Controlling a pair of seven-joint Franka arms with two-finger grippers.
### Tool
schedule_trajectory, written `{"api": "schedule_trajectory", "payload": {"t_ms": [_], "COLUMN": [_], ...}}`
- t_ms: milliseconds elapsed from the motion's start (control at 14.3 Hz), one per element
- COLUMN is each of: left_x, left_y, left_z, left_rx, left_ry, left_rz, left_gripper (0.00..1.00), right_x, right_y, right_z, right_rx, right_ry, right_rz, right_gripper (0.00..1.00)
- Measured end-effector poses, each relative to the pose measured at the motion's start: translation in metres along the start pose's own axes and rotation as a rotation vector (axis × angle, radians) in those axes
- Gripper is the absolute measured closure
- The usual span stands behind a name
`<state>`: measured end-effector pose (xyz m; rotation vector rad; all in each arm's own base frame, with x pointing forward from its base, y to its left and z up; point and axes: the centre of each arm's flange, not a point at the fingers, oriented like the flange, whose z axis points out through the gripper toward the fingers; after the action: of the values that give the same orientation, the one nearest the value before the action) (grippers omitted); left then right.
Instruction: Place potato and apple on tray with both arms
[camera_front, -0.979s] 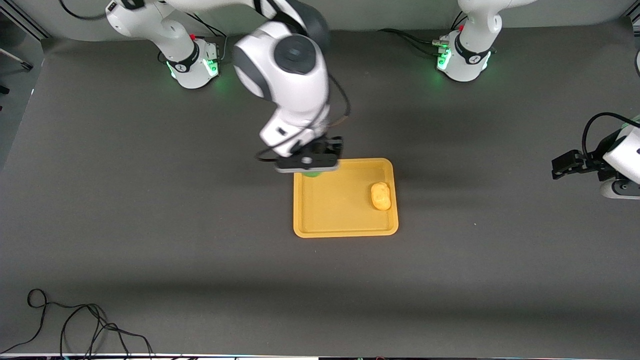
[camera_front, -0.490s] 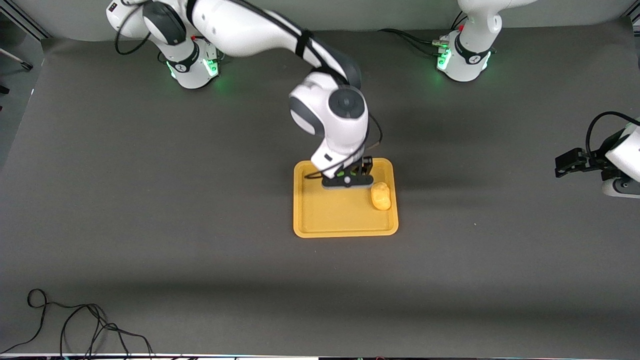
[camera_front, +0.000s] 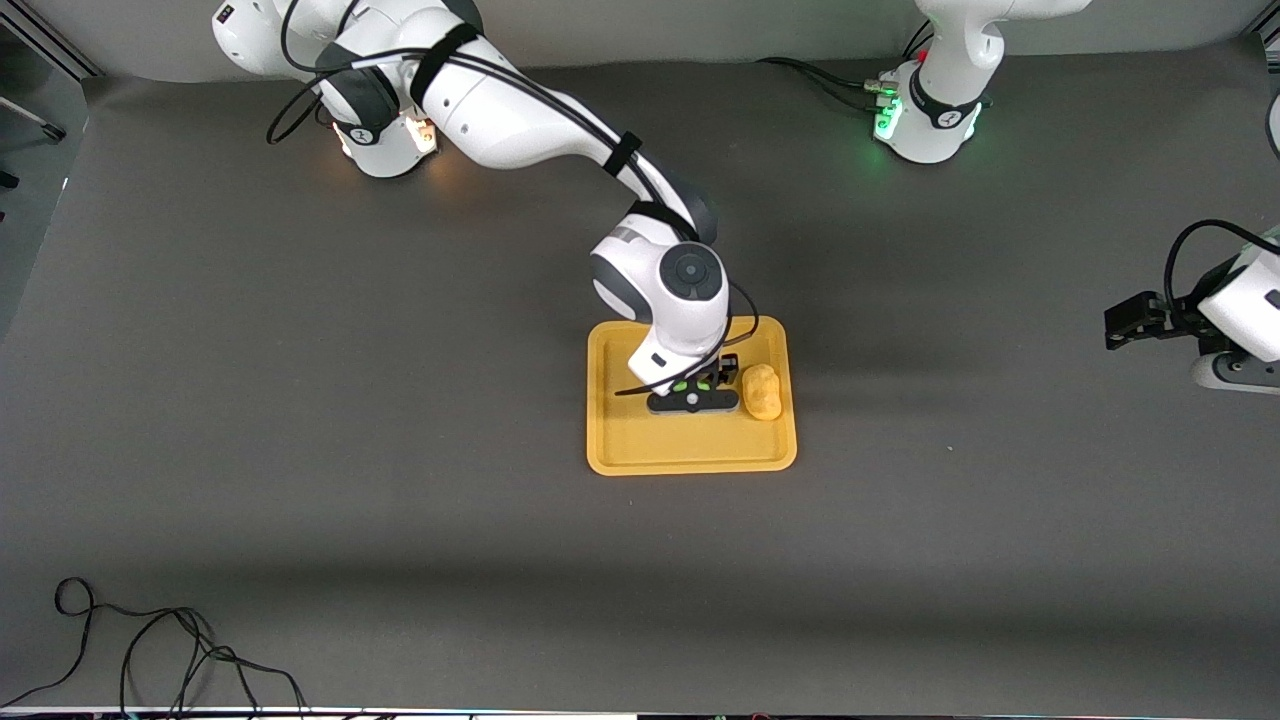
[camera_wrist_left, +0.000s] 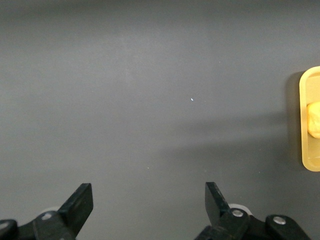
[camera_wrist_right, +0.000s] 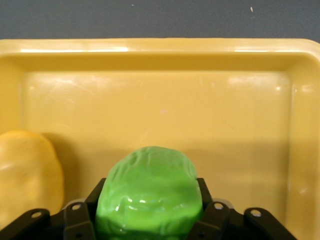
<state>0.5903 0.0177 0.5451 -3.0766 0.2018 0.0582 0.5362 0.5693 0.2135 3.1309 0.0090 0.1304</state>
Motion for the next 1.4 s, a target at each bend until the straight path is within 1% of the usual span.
{"api": "schedule_trajectory", "payload": {"t_ms": [210,280,420,490,559,699,839,1049,1119,1259,1399], "left_x": [-0.004,-0.005,-0.005,-0.004,-0.004,-0.002,0.002,0.002,0.002,-0.001,-0.009], "left_y": [-0.003,-0.004,-0.003,0.0,0.003,0.005,0.007,0.008,0.008,0.008,0.008], "left_z": [0.0,-0.001,-0.003,-0.003,-0.002,-0.003,-0.005,-0.006,-0.008,-0.015,-0.029], "left_rx": [-0.003,-0.003,-0.019,-0.05,-0.076,-0.088,-0.083,-0.05,-0.038,-0.029,-0.026], "left_ry": [-0.019,-0.019,-0.014,-0.009,-0.005,0.006,0.036,0.038,0.038,0.048,0.068], "left_rz": [0.017,0.018,0.017,0.014,0.012,0.016,0.02,0.031,0.035,0.038,0.038], "left_gripper": [0.0,0.0,0.0,0.0,0.0,0.0,0.0,0.0,0.0,0.0,0.0], "right_x": [0.001,0.0,0.002,0.005,0.007,0.013,0.014,0.013,0.017,0.03,0.05], "right_y": [0.003,0.003,0.002,0.002,0.003,0.007,0.017,0.049,0.068,0.117,0.177], "right_z": [0.014,0.015,0.011,0.002,-0.012,-0.064,-0.136,-0.234,-0.258,-0.296,-0.322], "right_rx": [0.001,-0.001,0.005,0.01,0.005,-0.017,-0.032,-0.058,-0.071,-0.106,-0.11], "right_ry": [0.013,0.012,0.018,0.024,0.021,0.007,-0.004,-0.021,-0.032,-0.073,-0.09], "right_rz": [-0.004,-0.004,-0.004,-0.001,0.002,0.012,0.023,0.052,0.059,0.033,0.01], "right_gripper": [0.28,0.23,0.04,0.0,0.0,0.0,0.0,0.0,0.0,0.0,0.0]}}
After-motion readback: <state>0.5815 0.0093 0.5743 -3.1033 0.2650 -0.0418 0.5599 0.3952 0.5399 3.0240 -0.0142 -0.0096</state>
